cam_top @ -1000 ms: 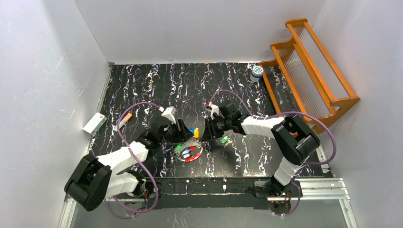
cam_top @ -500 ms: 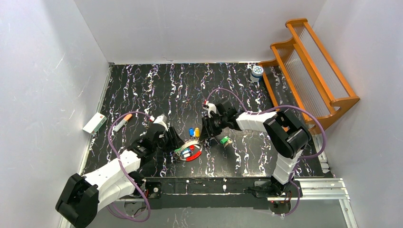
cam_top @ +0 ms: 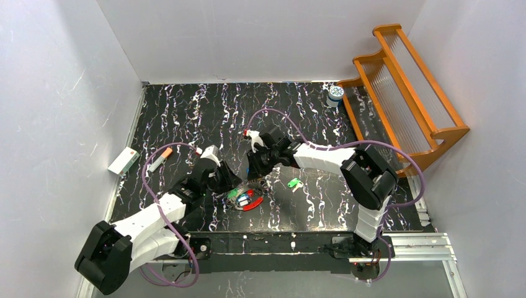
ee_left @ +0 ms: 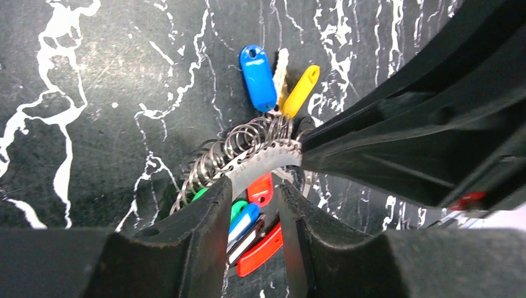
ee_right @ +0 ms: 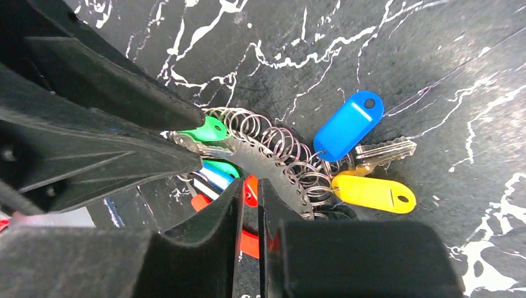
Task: Put the keys on the keyring
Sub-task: Adjust the keyring at the center of the board.
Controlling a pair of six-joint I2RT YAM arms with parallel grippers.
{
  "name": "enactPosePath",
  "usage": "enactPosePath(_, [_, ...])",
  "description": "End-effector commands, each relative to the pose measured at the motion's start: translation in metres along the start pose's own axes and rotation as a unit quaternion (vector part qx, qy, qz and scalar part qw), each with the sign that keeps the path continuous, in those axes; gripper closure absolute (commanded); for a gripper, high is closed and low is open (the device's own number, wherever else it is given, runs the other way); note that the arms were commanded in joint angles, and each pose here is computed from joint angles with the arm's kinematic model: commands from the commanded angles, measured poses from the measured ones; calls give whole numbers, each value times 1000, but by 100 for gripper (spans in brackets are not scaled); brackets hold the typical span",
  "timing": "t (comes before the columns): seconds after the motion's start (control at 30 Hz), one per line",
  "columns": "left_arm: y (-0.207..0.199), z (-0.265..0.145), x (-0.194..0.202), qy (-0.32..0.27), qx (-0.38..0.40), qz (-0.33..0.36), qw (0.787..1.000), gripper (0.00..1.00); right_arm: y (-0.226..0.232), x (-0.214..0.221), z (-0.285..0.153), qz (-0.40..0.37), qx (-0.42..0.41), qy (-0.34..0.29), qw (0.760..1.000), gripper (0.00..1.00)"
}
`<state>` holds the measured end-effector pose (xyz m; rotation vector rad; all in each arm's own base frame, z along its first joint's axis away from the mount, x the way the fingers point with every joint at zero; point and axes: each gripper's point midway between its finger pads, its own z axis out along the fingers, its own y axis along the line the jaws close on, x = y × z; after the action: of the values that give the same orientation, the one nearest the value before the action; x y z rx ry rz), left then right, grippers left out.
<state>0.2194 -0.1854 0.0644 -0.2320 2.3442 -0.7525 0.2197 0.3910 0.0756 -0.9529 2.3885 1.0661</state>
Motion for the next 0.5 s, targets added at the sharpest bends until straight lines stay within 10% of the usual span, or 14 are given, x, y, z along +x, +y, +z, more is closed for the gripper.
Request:
enactPosePath(0.0, [-10,6,-5,-21,30,-37,999,71,-5,8,10,12,1,22,1000,79])
enactPosePath(0.47, [63,-3,29,-10,-110,-73,991,77,-36,33,15,24,63,52,996,79])
